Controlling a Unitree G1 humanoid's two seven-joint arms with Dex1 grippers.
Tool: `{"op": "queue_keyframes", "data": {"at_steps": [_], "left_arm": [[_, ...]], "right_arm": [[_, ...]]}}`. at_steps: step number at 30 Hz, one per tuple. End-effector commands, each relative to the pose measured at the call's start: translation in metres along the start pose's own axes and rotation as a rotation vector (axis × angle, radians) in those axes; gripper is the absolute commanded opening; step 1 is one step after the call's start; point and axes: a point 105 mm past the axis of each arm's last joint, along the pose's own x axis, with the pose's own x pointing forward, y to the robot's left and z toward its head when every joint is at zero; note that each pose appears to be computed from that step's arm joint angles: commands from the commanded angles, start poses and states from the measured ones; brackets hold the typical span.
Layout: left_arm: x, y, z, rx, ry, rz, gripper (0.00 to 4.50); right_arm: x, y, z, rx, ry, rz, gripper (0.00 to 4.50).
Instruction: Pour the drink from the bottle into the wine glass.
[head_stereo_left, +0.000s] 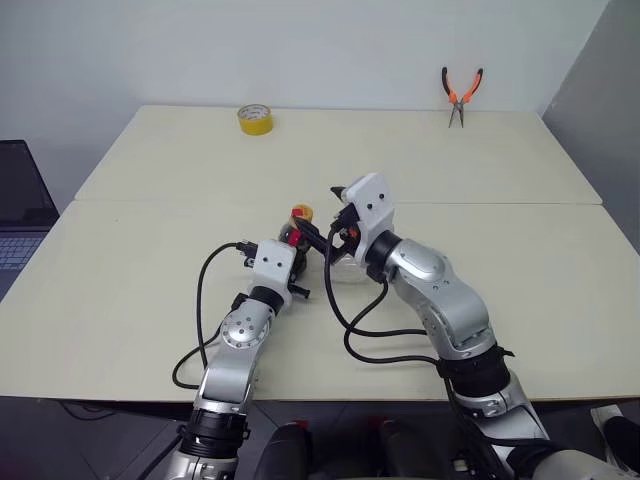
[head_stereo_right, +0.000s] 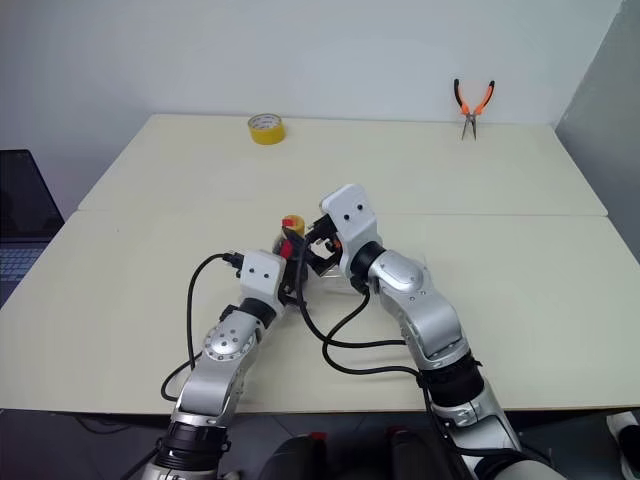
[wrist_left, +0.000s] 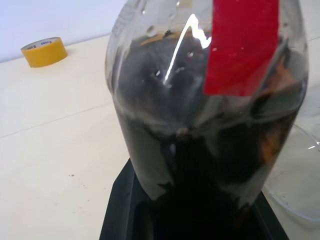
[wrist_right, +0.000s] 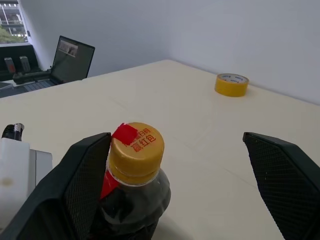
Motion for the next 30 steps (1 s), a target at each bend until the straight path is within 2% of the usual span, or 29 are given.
{"op": "queue_keyframes", "data": {"at_steps": [1, 9, 14, 18, 30], "left_arm": [[0.000, 0.007, 0.024, 0.016, -0.095, 0.024, 0.72], [0.001, 0.008, 0.024, 0.016, -0.096, 0.023, 0.72], [0.002, 0.008, 0.024, 0.018, -0.097, 0.020, 0.72], [0.002, 0.008, 0.024, 0.021, -0.096, 0.019, 0.72], [0.002, 0.006, 0.024, 0.022, -0.097, 0.014, 0.72]], "right_arm": [[-0.015, -0.026, -0.001, -0.017, 0.007, -0.105, 4.50], [-0.027, -0.040, -0.003, -0.022, 0.024, -0.158, 4.50], [-0.022, -0.003, 0.019, 0.052, -0.033, 0.026, 4.50], [-0.011, 0.010, 0.032, 0.119, -0.061, 0.063, 4.50], [0.016, 0.026, 0.027, 0.162, -0.030, 0.084, 4.50]]}}
